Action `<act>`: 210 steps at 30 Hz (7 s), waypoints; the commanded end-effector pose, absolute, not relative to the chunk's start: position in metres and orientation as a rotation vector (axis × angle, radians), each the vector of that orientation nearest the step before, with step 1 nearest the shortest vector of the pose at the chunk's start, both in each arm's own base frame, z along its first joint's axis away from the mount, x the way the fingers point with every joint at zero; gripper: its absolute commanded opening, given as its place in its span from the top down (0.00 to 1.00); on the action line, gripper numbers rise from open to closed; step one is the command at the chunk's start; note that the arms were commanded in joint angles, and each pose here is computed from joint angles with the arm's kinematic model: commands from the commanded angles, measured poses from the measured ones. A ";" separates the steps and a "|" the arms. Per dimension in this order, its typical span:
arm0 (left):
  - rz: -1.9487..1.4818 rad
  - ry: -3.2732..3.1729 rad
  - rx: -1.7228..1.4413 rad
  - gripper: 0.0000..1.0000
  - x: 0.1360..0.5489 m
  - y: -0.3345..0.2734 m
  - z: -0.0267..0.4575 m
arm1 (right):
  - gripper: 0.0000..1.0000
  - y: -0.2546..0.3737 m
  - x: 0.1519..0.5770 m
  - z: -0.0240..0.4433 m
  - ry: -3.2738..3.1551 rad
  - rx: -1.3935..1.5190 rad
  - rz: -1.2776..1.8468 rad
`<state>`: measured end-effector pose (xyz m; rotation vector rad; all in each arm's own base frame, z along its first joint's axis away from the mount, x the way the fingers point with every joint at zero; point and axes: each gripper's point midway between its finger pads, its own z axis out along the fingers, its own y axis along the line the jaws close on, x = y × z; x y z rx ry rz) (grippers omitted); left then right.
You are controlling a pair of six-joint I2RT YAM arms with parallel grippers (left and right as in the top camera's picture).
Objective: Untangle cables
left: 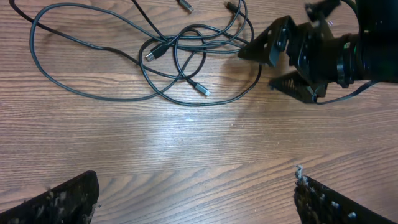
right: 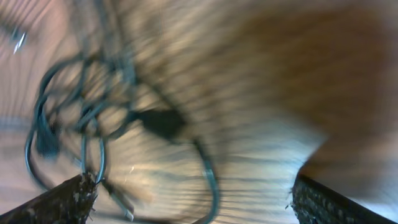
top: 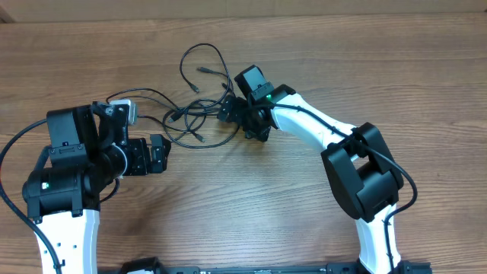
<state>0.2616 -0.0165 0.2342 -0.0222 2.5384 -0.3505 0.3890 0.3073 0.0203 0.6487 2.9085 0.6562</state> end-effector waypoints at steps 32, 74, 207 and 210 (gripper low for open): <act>-0.351 2.552 0.010 0.00 0.256 -0.018 0.234 | 0.96 0.241 0.306 -0.158 3.046 1.290 -0.074; -1.439 2.013 0.742 0.00 0.318 -0.188 0.251 | 0.96 0.208 0.369 0.380 2.293 -0.302 0.362; -0.650 2.015 0.089 0.00 0.420 -0.145 0.457 | 0.96 0.175 0.535 0.444 1.750 -0.595 0.111; -0.654 2.024 0.128 0.00 0.419 -0.155 0.453 | 0.96 0.102 0.560 0.463 1.702 -0.455 0.010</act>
